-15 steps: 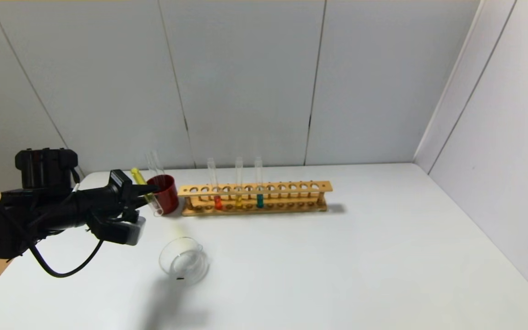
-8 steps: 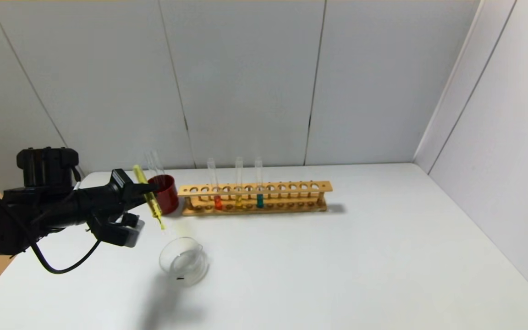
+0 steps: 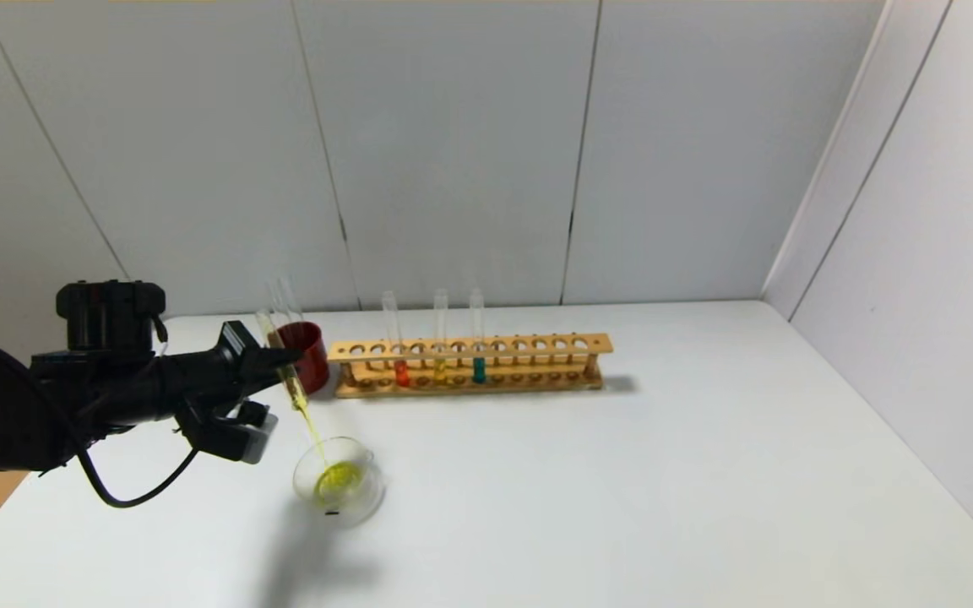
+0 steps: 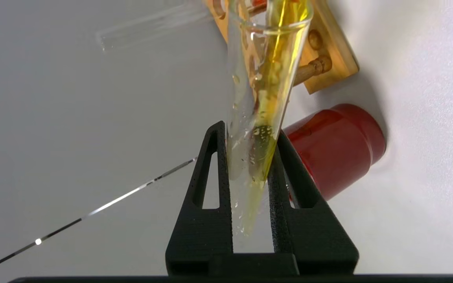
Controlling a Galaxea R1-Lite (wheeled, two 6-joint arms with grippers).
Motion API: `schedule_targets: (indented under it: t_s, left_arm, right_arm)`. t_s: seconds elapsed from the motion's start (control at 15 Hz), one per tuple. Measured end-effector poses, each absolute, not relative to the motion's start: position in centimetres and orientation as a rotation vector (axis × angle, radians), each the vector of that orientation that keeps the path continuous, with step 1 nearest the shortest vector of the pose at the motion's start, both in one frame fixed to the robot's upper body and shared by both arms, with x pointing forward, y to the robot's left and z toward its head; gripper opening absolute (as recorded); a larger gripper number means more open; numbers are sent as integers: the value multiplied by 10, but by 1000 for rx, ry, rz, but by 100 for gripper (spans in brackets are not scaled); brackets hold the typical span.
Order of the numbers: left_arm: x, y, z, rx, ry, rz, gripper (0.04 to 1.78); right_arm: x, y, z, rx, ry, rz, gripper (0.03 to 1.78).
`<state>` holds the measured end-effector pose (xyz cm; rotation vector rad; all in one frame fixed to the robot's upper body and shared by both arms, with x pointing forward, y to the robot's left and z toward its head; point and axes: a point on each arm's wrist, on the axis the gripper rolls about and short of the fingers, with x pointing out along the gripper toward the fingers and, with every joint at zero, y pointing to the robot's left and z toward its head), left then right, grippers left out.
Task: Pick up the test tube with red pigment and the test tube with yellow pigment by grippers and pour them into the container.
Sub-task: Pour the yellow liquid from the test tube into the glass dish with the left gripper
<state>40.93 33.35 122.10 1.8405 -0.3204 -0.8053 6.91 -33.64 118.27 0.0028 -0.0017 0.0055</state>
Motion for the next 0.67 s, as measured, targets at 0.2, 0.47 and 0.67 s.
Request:
schedule_targets:
  t_s: [0.2, 0.47, 0.67]
  left_arm:
    - [411, 333, 1219, 1862, -328, -809, 31]
    - [414, 333, 1222, 1928, -369, -795, 31]
    - [415, 333, 1226, 1979, -403, -778, 31]
  right_arm:
    - [69, -336, 1183, 3, -1, 6, 175]
    - [69, -336, 1183, 2, -1, 6, 175]
    - [69, -336, 1183, 3, -1, 5, 175]
